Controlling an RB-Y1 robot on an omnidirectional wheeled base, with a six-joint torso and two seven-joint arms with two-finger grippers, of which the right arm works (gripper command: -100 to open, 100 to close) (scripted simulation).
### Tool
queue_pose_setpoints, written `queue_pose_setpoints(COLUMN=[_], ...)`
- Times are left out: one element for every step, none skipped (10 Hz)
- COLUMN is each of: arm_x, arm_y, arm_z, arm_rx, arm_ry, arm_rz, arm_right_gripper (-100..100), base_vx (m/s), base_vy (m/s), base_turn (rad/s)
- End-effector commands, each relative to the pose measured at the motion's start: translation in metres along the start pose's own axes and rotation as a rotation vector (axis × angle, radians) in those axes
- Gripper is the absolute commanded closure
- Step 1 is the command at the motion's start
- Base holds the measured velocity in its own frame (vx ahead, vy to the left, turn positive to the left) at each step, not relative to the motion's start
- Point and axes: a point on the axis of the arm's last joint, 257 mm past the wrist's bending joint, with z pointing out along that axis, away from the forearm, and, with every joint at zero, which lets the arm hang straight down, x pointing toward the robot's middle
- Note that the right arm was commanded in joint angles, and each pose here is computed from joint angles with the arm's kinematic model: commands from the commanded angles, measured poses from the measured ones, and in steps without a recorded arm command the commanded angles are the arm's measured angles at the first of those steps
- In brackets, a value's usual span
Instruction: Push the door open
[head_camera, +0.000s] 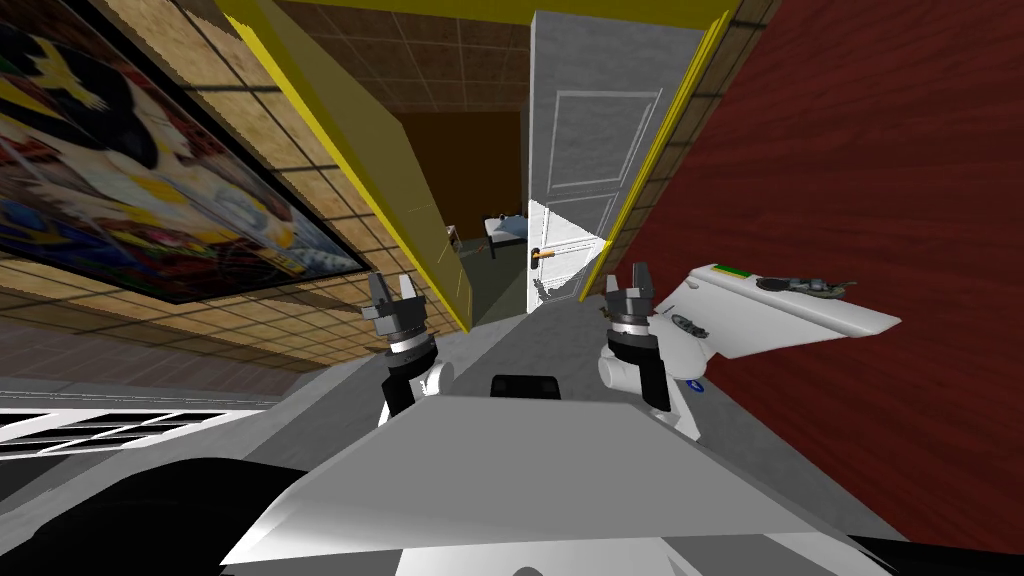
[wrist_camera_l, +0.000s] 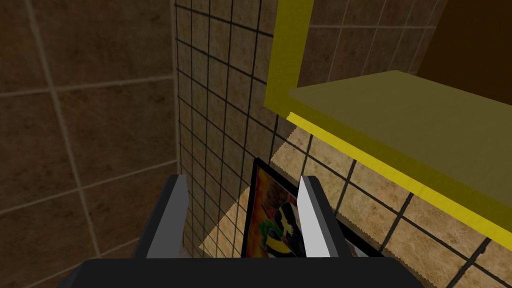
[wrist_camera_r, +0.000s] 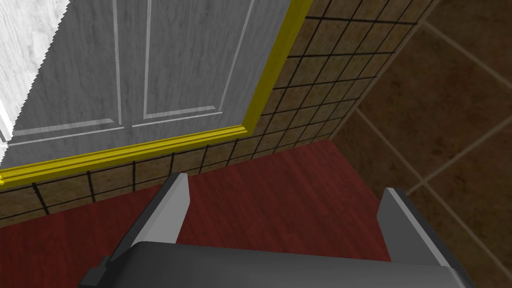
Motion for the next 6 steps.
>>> queue_pose_setpoints(arm_x=[0.003, 0.006, 0.008, 0.01, 0.013, 0.016], arm_y=[-0.013, -0.021, -0.029, -0.038, -0.048, -0.057], arm_z=[0.0008, 0.001, 0.0011, 0.0012, 0.0011, 0.0011], arm_rx=[0.021, 0.034, 0.048, 0.063, 0.079, 0.095], arm_ry=[0.006, 0.01, 0.014, 0.018, 0.022, 0.027], arm_rz=[0.005, 0.008, 0.01, 0.013, 0.017, 0.02], arm_right_gripper=[-100, -100, -100, -100, -100, -100], base_vx=[0.086, 0.093, 0.103, 0.099, 0.1, 0.103], base_vy=[-0.04, -0.038, -0.043, -0.045, -0.043, -0.061], base_turn=[0.034, 0.04, 0.03, 0.029, 0.044, 0.05])
